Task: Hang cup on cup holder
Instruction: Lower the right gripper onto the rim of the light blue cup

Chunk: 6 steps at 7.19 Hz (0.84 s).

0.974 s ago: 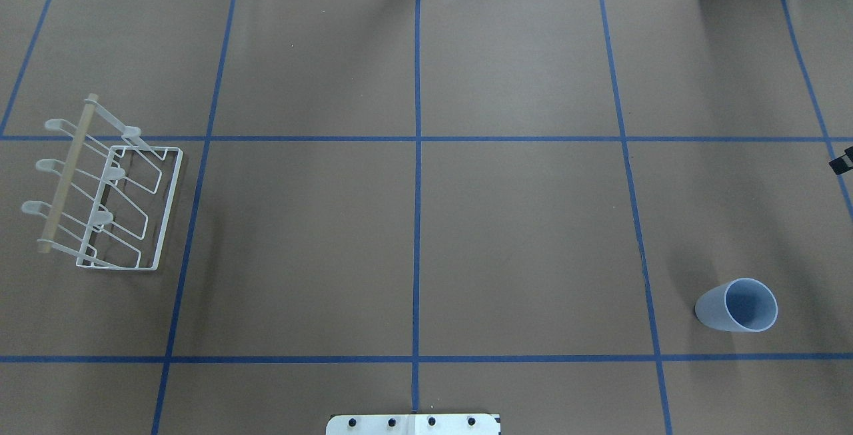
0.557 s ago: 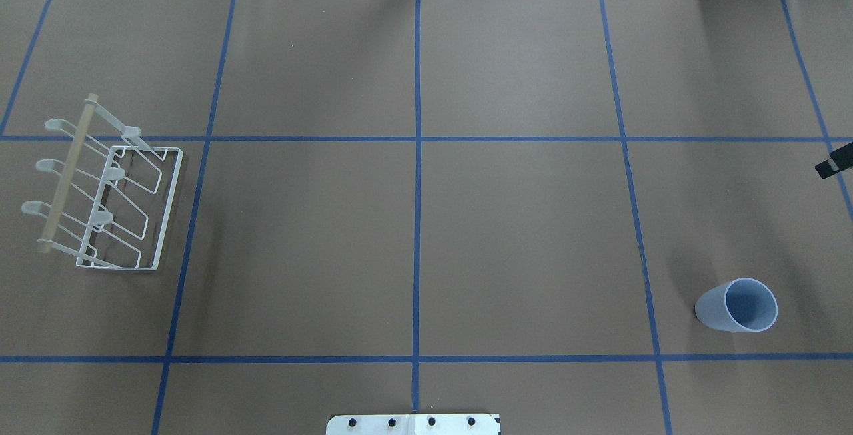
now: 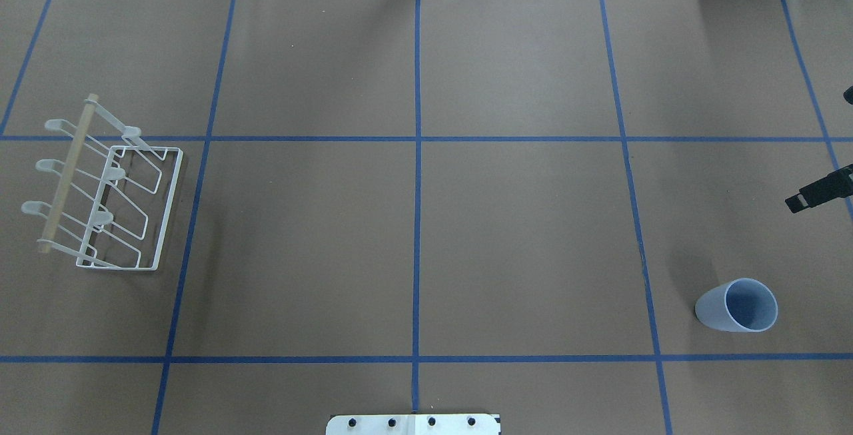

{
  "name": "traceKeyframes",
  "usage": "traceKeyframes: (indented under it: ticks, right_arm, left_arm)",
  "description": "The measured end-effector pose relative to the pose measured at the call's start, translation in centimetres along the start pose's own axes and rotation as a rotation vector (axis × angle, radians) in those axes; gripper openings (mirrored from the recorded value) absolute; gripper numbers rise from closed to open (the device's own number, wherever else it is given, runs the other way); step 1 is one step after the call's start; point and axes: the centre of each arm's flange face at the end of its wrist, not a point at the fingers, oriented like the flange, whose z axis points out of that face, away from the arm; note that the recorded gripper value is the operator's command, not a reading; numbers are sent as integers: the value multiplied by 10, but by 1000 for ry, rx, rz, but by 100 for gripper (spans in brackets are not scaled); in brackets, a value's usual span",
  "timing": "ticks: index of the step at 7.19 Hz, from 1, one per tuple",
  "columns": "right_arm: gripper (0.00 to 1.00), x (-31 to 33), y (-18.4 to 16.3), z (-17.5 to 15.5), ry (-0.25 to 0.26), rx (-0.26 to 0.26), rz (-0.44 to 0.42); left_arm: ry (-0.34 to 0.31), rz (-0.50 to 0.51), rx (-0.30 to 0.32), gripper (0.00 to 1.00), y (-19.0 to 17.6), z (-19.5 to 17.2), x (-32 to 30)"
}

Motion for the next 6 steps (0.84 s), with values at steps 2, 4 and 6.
traceKeyframes:
  ticks: [2,4,6]
  right_arm:
    - [100,-26,15,33,-2,5,-4]
    - [99,-41,45,60,-28,-11,-58]
    - [97,-40,71,73,-38,-20,-106]
  left_arm:
    - [2,2,1,98,0,-1,1]
    - [3,1,0,98,0,0,2]
    - [1,1,1,98,0,0,1]
